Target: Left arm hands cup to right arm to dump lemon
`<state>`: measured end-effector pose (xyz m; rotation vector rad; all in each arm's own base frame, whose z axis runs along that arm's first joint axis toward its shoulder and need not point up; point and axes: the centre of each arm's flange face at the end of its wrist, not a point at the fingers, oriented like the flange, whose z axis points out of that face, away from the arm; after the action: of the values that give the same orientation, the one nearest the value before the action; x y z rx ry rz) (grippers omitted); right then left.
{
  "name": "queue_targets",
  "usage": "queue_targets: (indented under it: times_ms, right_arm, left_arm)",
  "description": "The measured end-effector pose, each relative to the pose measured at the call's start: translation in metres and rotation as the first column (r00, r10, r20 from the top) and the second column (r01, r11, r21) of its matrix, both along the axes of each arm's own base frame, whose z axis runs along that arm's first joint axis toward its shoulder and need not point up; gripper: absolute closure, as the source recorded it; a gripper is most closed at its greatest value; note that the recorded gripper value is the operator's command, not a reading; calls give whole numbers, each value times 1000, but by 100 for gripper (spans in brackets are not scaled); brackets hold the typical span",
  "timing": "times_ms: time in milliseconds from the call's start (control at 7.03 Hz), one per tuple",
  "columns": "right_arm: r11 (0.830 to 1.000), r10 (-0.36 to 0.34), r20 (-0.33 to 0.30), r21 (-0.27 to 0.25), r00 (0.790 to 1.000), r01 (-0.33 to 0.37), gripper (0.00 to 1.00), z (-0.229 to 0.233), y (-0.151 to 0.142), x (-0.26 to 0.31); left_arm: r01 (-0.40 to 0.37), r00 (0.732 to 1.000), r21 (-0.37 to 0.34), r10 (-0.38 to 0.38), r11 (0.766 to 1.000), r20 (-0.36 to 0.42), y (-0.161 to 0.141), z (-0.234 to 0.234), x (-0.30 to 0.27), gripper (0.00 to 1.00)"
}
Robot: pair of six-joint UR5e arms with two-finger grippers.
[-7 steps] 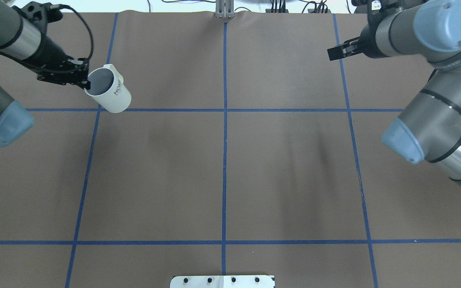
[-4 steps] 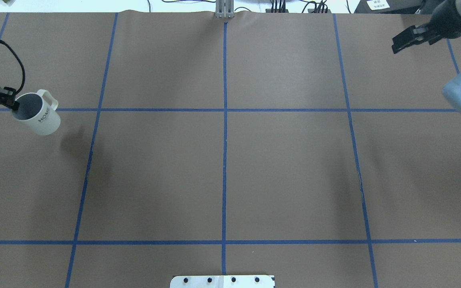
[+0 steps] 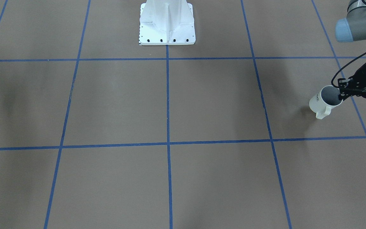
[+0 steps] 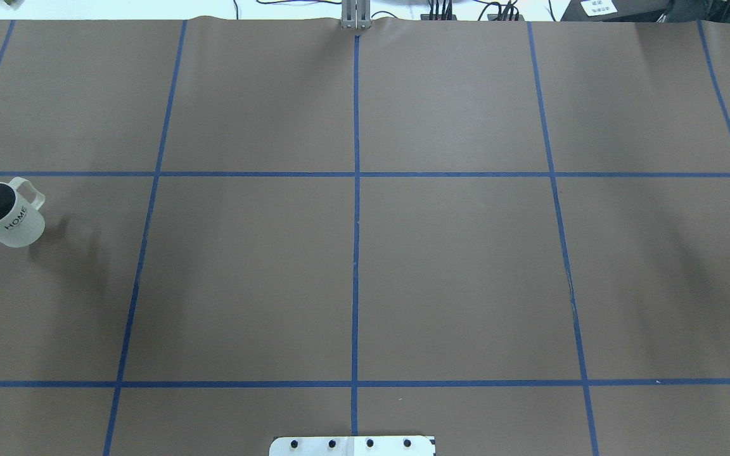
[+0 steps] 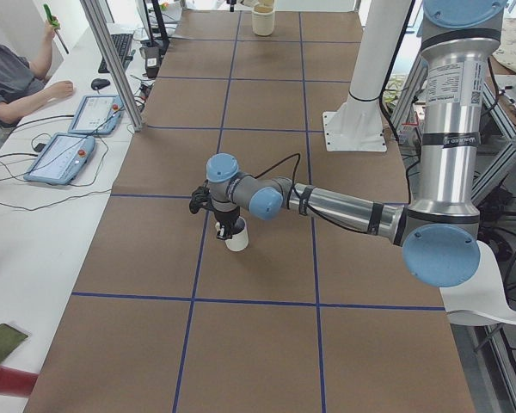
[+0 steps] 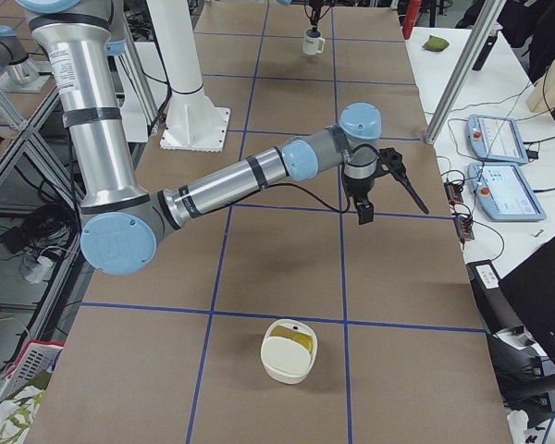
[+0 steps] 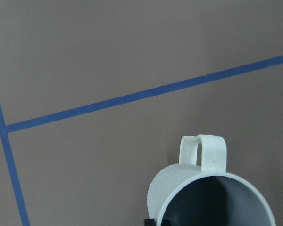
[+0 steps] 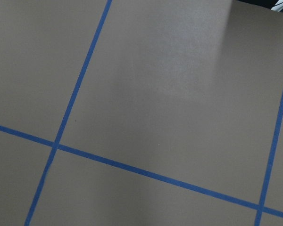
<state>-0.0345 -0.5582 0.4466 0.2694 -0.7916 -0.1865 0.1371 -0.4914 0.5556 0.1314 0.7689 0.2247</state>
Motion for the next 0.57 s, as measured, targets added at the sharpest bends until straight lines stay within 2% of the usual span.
queue_targets:
  times_ms: [142, 427, 569]
  right_arm:
    - [1000, -1, 1, -8, 1000, 1, 0, 8, 5, 3]
    - [1000, 2, -6, -19, 1000, -3, 0, 17, 10, 6]
    - [1000, 4, -9, -22, 1000, -4, 0, 20, 11, 7]
  left_arm:
    - [-2, 1000, -3, 2, 1000, -2, 1, 2, 0, 89]
    - [-5, 1000, -7, 5, 1000, -6, 1, 3, 2, 85]
    - [-7, 1000, -8, 6, 1000, -7, 1, 4, 3, 74]
